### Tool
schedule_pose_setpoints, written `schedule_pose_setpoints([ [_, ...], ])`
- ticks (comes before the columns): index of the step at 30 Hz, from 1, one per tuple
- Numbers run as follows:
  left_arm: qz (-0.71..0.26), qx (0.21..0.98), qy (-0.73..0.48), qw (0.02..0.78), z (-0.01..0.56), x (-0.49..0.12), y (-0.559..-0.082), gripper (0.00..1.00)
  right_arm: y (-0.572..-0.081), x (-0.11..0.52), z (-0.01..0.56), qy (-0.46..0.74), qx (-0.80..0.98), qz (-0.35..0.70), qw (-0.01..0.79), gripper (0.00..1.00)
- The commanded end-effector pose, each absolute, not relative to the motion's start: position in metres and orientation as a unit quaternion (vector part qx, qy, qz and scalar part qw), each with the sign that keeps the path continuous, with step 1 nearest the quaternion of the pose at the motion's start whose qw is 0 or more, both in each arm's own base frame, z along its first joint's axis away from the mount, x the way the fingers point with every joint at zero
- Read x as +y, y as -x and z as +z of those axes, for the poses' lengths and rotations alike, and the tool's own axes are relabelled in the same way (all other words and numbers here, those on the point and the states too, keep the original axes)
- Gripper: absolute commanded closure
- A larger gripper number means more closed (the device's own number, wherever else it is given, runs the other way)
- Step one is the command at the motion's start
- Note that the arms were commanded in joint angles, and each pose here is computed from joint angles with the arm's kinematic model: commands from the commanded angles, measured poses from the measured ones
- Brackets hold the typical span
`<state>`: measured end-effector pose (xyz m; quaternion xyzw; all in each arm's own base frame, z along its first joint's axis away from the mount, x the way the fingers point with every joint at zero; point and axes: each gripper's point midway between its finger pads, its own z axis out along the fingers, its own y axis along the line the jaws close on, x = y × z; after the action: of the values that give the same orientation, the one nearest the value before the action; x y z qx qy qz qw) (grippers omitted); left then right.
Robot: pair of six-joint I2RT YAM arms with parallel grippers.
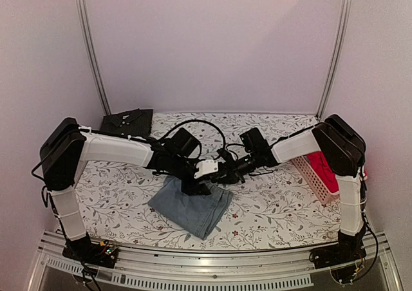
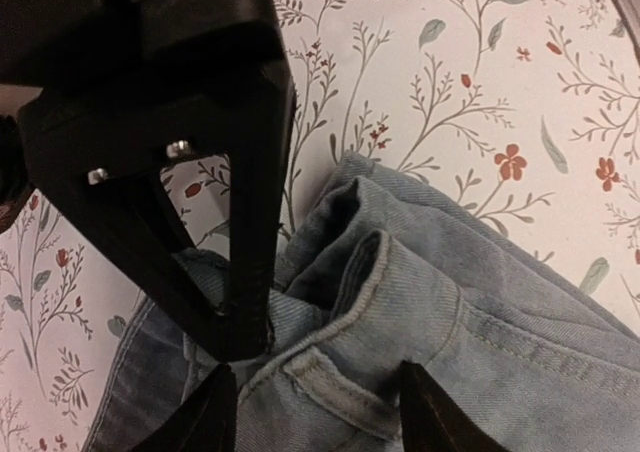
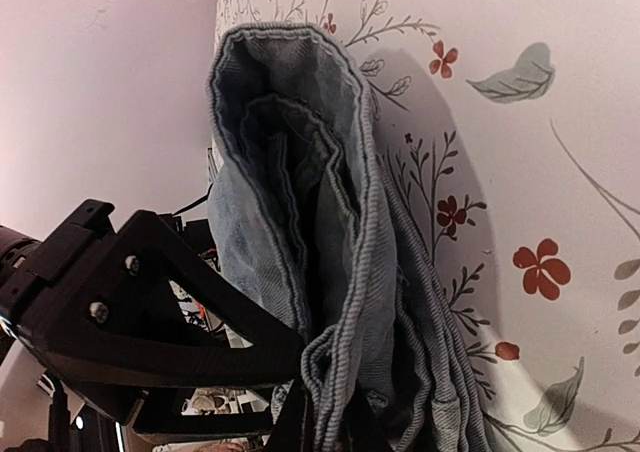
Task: Fold and stack the mixed laundry pile
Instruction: Adjust the square-folded skirt at the center of the board.
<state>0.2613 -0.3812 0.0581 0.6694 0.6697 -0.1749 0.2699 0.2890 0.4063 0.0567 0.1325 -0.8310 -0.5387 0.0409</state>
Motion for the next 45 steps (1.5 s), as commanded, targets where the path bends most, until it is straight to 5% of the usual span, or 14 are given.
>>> schedule_pose_setpoints([
  [1,-0.174,0.672,-0.677,0.244,0.04,-0.373,-0.245,0.54,-0.285,0.407,0.064,-0.14,-0.821,-0.552,0.043,1.0],
  [8,-0.155,0.697,-0.657,0.241,0.039,-0.37,-0.256,1.0,-0.281,0.404,0.063,-0.142,-0.82,-0.552,0.048,1.0],
  [24,-0.159,0.727,-0.601,0.29,0.084,-0.344,-0.29,1.0,-0.276,0.4,0.062,-0.15,-0.822,-0.548,0.045,0.99],
  [29,-0.163,0.74,-0.592,0.274,0.065,-0.353,-0.297,1.0,-0.276,0.398,0.072,-0.15,-0.817,-0.555,0.042,0.88],
  [34,-0.156,0.744,-0.586,0.279,0.055,-0.357,-0.308,1.0,-0.269,0.393,0.08,-0.155,-0.81,-0.565,0.043,0.64],
  [45,-0.177,0.747,-0.58,0.272,0.051,-0.354,-0.312,1.0,-0.279,0.401,0.087,-0.166,-0.796,-0.583,0.012,0.46],
])
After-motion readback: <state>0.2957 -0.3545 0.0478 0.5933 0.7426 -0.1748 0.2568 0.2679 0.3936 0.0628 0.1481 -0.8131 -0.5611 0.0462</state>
